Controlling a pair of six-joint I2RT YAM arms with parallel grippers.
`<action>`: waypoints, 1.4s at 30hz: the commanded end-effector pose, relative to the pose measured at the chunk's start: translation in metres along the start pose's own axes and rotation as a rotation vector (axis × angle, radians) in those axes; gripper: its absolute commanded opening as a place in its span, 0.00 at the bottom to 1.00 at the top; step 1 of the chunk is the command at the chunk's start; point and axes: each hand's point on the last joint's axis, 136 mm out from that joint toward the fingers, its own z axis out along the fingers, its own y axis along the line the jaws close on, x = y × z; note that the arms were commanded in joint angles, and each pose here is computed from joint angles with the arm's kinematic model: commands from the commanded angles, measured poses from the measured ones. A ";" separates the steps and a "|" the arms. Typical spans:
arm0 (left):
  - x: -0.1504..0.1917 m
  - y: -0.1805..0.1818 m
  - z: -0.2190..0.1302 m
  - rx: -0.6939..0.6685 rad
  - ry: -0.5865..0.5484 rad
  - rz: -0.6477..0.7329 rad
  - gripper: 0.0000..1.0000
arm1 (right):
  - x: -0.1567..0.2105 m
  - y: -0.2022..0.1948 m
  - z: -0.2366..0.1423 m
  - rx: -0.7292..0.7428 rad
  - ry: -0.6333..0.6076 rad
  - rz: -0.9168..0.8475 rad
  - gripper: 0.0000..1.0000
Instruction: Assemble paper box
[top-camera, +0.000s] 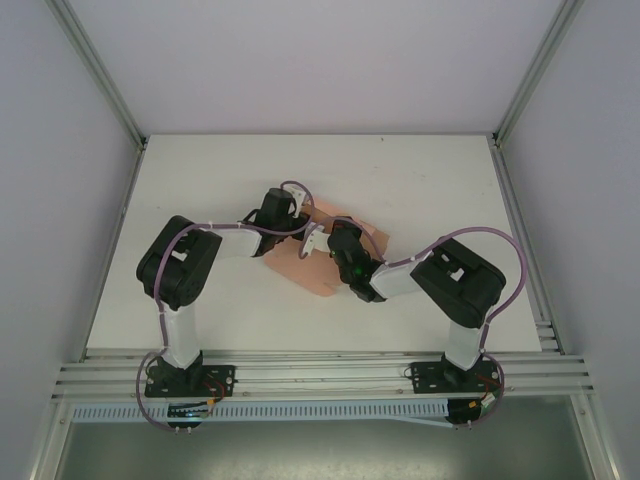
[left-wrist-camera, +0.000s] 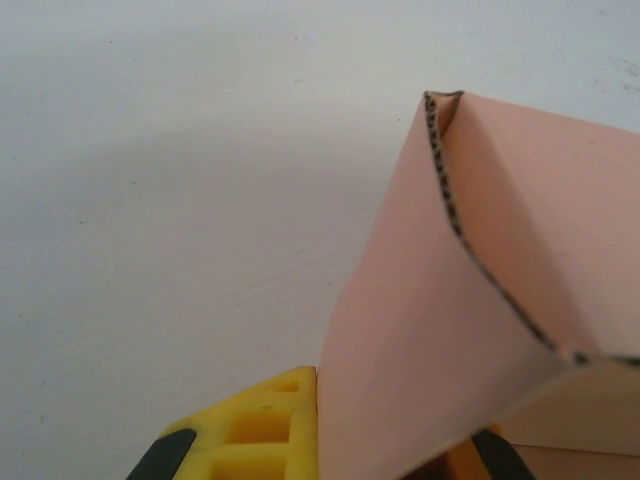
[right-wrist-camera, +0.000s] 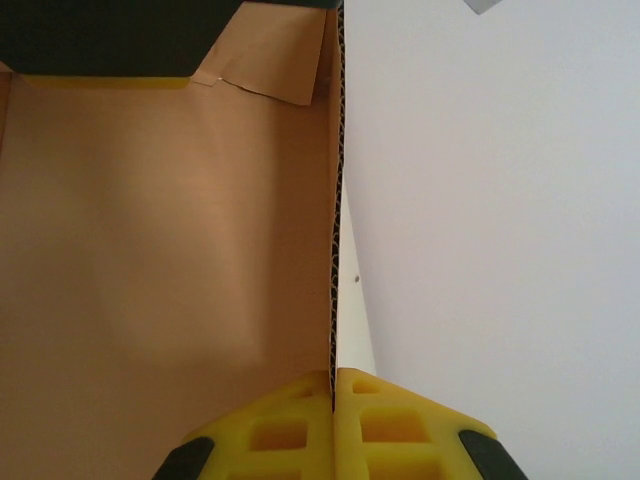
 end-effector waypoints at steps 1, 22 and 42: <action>-0.004 0.051 -0.010 -0.214 -0.038 -0.050 0.00 | 0.009 0.016 -0.002 -0.059 0.029 -0.017 0.00; -0.046 0.011 -0.077 -0.024 -0.208 -0.122 0.00 | 0.014 -0.171 -0.080 0.041 -0.217 0.867 0.99; -0.051 -0.006 -0.088 0.071 -0.211 -0.153 0.00 | 0.033 -0.112 -0.026 -0.186 -0.059 1.050 0.99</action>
